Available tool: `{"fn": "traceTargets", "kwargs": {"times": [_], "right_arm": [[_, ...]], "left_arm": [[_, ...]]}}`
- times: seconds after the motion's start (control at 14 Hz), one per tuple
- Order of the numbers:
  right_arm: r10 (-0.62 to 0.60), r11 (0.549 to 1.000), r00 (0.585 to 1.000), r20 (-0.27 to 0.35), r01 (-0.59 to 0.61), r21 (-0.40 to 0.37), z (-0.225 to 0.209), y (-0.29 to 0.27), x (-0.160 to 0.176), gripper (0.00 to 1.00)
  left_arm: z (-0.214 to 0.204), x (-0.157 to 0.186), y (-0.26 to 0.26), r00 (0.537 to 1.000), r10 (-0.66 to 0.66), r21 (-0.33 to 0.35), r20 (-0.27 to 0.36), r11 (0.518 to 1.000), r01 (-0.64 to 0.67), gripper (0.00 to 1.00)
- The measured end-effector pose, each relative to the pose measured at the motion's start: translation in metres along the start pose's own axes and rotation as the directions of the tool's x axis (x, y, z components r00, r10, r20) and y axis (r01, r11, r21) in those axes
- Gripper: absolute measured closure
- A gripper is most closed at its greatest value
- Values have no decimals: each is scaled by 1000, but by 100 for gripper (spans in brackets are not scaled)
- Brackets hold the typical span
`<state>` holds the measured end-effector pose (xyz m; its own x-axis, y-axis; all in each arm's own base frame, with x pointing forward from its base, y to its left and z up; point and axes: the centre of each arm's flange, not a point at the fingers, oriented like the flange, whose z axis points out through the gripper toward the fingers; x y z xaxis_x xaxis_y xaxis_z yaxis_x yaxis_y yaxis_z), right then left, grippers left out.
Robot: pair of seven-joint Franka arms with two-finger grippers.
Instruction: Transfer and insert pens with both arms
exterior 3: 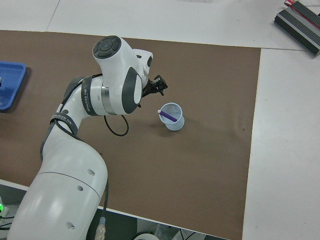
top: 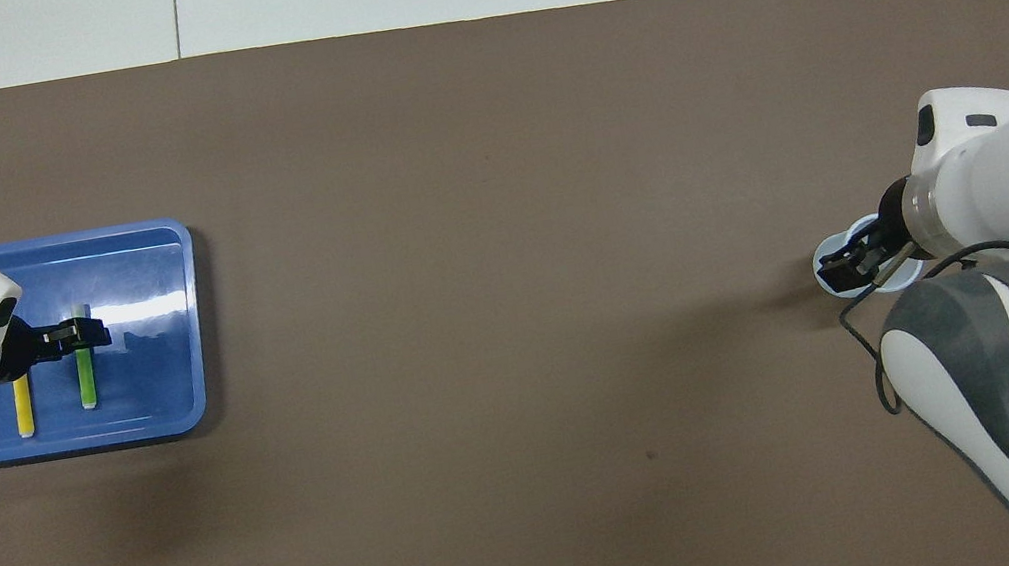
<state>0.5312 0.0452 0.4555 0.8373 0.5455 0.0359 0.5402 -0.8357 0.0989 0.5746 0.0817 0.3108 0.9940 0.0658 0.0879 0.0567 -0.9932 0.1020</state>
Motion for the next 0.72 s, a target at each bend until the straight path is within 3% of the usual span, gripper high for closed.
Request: {"fn": "traceTargets", "kwargs": {"times": [0.43, 0.5, 0.64, 0.72], "right_arm": [[89, 992, 995, -35, -86, 88, -1, -12, 6, 0], [104, 991, 994, -35, -100, 93, -1, -12, 6, 0], [139, 984, 989, -43, -133, 122, -1, -13, 7, 0], [157, 980, 987, -43, -151, 132, -1, -14, 7, 0]], "left_arm": [[14, 2, -7, 1000, 21, 5, -11, 1000, -21, 40], [15, 3, -8, 1000, 21, 7, -14, 1000, -21, 48], [14, 3, -7, 1000, 23, 6, -16, 1000, -23, 53], [13, 4, -5, 999, 27, 5, -18, 1000, -27, 65]]}}
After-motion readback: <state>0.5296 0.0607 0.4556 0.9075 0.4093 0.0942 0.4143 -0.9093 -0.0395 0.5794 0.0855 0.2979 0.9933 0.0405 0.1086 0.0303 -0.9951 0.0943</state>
